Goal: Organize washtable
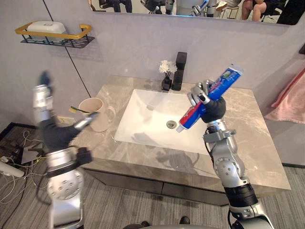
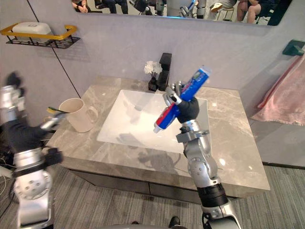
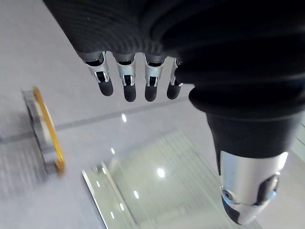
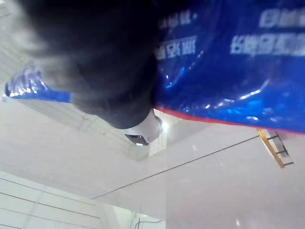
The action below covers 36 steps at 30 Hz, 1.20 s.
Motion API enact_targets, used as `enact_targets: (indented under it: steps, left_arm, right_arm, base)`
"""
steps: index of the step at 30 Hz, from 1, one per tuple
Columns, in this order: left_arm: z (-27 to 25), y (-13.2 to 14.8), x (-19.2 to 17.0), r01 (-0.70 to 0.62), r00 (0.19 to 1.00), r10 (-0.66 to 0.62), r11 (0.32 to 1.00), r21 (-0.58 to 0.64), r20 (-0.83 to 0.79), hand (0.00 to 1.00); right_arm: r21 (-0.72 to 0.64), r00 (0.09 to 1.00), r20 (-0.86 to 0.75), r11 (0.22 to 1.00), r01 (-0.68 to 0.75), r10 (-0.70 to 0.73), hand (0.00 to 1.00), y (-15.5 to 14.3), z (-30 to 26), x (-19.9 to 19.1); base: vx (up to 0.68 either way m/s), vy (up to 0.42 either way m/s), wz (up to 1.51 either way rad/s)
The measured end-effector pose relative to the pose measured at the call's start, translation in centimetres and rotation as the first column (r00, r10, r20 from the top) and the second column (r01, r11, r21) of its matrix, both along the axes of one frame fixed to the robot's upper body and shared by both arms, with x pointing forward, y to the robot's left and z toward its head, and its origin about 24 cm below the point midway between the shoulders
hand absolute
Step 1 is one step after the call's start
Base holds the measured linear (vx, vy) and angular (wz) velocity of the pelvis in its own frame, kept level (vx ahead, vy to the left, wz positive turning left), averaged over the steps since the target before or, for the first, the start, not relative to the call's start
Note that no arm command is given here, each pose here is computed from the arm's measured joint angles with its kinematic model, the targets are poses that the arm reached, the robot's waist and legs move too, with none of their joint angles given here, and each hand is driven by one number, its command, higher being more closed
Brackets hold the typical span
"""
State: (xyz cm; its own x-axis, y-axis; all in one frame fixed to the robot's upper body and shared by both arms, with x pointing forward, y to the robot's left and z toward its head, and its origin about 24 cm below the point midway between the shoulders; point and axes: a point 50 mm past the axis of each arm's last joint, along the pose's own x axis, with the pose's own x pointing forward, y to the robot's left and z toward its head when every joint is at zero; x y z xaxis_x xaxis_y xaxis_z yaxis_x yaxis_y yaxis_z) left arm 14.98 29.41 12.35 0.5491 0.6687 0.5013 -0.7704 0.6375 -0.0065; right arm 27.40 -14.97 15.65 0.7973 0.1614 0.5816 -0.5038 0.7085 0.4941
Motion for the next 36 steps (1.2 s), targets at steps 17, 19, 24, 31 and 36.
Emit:
enact_targets:
  steps: [17, 19, 24, 31, 36]
  left_arm:
    - [-20.3, -2.1, -5.7, -0.269, 0.818, -0.174, 0.727, -0.632, -0.548, 0.0]
    - [-21.9, -3.5, -6.1, -0.269, 0.759, -0.264, 0.705, -0.656, -0.595, 0.0]
    - [-23.8, -5.7, -6.4, -0.251, 0.671, -0.394, 0.676, -0.693, -0.628, 0.0]
    - [-25.5, -7.8, -7.2, -0.228, 0.552, -0.516, 0.662, -0.714, -0.655, 0.0]
    - [-26.0, -9.0, -7.1, -0.194, 0.495, -0.58, 0.652, -0.733, -0.647, 0.0]
  right_arm:
    - [0.063, 0.996, -0.051, 0.995, 0.073, -0.07, 1.0, -1.1, -1.2, -0.3]
    - [0.064, 0.996, -0.05, 0.995, 0.072, -0.069, 1.0, -1.0, -1.2, -0.3]
    - [0.065, 0.998, -0.044, 0.996, 0.055, -0.053, 1.0, -0.4, -1.2, -0.4]
    - [0.075, 0.998, -0.046, 0.996, 0.047, -0.043, 1.0, 0.0, -1.3, -0.4]
    - [0.054, 0.999, -0.044, 0.998, 0.03, -0.028, 1.0, 0.6, -1.3, -0.4]
  base:
    - [0.0, 0.014, 0.04]
    - [0.02, 0.014, 0.14]
    - [0.01, 0.019, 0.08]
    - [-0.01, 0.018, 0.08]
    - [-0.01, 0.008, 0.04]
